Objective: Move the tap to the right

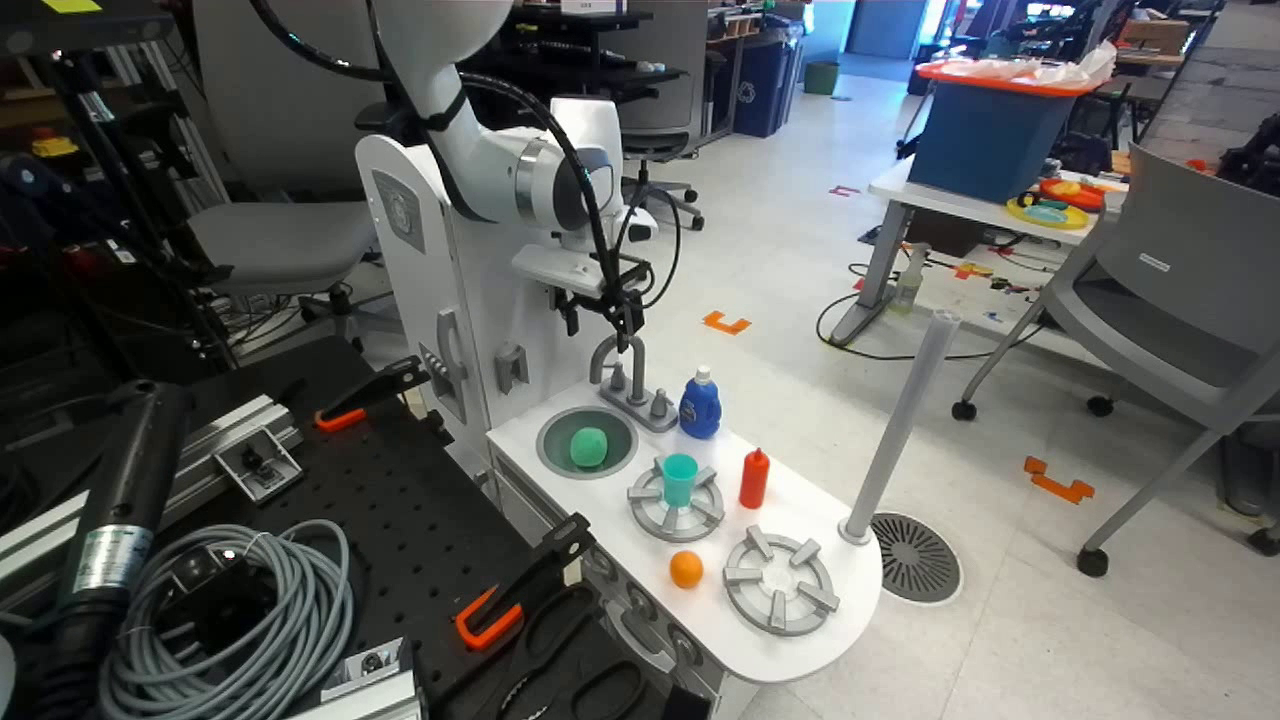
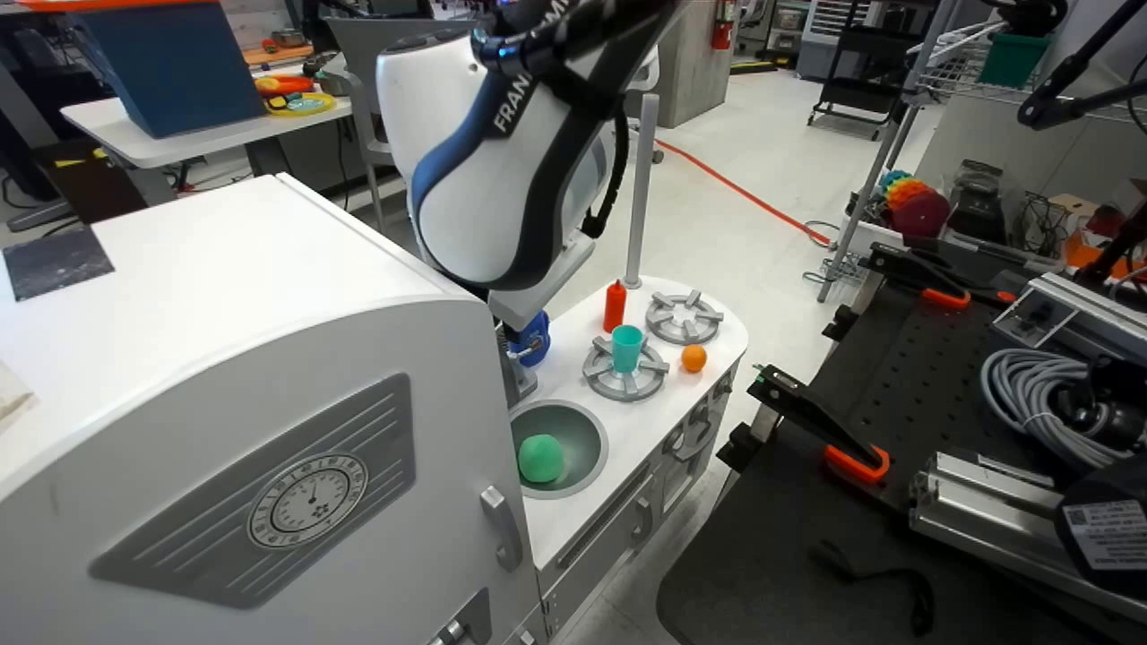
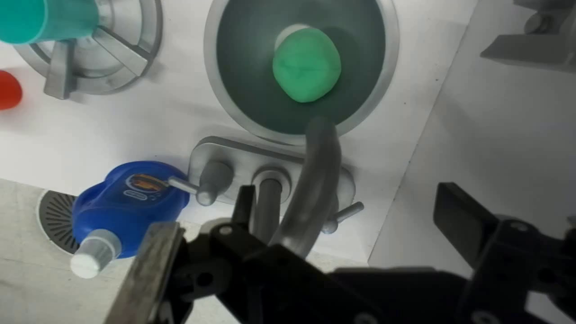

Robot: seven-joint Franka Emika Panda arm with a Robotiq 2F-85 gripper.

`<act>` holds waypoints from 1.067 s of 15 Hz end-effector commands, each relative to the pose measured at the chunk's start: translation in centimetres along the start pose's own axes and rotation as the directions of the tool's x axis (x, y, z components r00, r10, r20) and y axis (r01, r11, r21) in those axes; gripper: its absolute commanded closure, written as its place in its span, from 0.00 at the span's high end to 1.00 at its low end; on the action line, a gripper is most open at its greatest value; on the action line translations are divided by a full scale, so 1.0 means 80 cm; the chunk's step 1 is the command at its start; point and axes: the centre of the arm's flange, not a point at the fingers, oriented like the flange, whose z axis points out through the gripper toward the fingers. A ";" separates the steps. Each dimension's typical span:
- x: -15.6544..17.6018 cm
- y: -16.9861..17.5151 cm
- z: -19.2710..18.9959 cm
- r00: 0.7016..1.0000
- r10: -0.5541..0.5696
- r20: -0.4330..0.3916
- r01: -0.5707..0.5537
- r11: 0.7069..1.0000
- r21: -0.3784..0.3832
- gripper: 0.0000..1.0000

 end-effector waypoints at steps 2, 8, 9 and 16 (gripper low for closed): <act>-0.001 0.004 0.022 1.000 -0.023 -0.008 0.023 0.997 0.067 1.00; -0.012 0.025 0.042 0.999 -0.036 0.002 0.036 0.997 0.067 1.00; -0.012 0.029 0.046 0.999 -0.044 -0.003 0.044 0.997 0.063 1.00; -0.006 0.100 0.045 0.999 0.001 -0.046 0.000 1.000 0.019 1.00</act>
